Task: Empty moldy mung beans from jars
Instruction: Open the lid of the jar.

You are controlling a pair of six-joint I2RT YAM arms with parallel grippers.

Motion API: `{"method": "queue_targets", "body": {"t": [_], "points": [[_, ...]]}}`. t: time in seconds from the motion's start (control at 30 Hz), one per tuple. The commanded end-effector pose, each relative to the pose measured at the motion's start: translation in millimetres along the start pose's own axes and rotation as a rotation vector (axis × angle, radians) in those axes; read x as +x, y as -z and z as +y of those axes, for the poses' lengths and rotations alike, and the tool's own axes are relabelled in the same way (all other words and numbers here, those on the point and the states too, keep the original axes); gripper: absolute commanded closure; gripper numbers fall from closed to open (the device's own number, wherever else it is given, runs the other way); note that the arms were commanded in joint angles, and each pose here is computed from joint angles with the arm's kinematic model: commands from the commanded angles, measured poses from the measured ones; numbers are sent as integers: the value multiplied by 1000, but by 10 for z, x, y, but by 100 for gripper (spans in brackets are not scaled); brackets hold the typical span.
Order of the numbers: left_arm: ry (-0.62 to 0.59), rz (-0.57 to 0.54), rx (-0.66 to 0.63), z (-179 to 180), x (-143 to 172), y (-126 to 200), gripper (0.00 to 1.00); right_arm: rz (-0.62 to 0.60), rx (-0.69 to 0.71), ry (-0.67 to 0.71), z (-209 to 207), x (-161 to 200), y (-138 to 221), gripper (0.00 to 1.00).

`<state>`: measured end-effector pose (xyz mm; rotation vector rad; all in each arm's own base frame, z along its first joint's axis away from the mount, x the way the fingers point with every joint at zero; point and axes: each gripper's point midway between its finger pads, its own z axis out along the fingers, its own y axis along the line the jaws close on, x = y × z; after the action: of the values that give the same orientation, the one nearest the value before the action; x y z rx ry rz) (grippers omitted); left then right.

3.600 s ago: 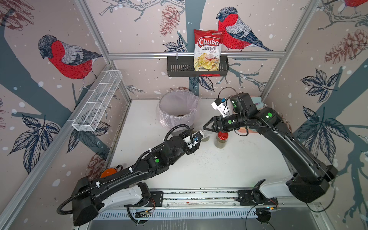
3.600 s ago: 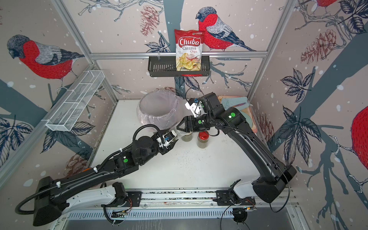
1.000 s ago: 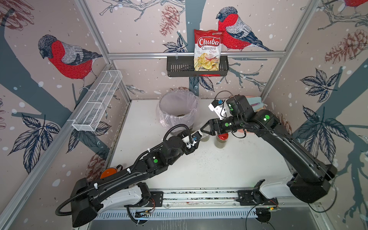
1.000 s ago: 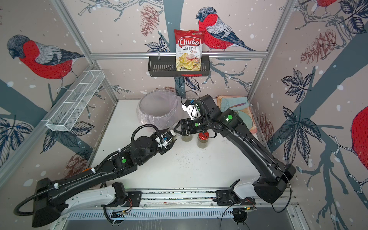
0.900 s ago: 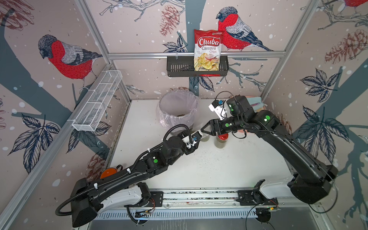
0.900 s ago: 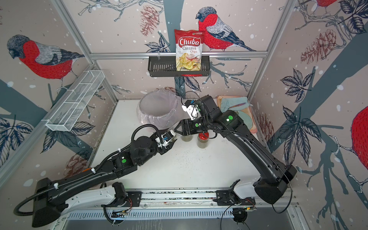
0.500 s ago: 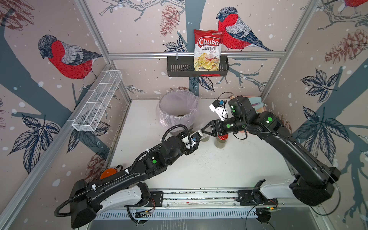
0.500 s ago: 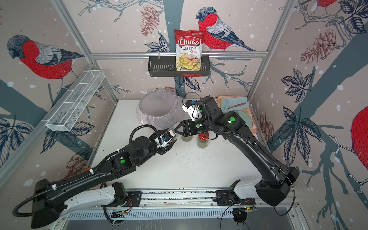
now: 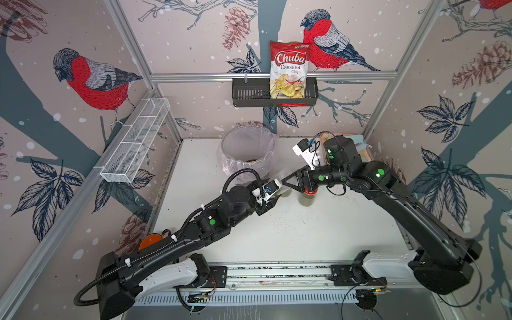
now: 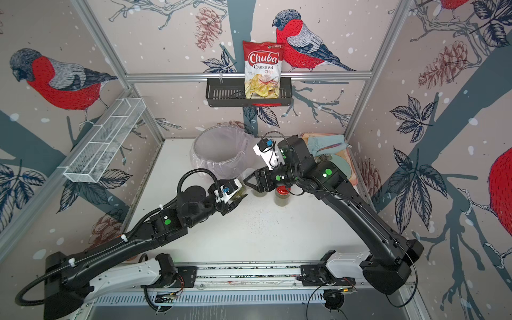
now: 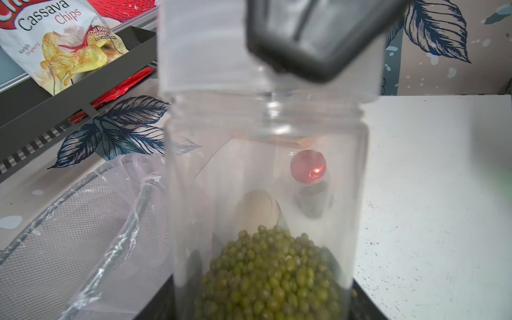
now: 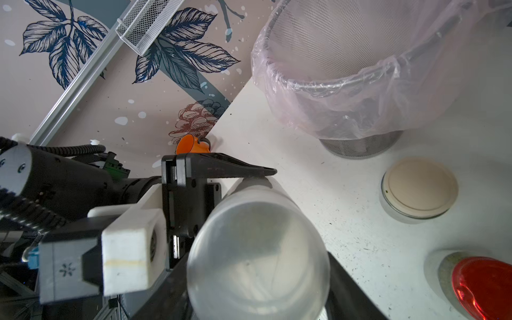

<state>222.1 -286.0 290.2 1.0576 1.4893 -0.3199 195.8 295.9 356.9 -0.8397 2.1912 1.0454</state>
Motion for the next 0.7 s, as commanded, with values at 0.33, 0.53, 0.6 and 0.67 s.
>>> {"method": "queue_targets", "body": {"t": [0.33,0.53,0.6,0.67], "points": [[48,-137,157,-163,-449,85,100,-175,-103,277,232,-183,164,29],[56,-165,165,-145,-535,105,100,-183,-123,291,238,-231,142,26],[59,-175,162,-131,-561,117,100,-181,-120,293,224,-219,137,26],[60,-177,159,-121,-561,123,100,-186,-112,289,203,-228,165,27]]}}
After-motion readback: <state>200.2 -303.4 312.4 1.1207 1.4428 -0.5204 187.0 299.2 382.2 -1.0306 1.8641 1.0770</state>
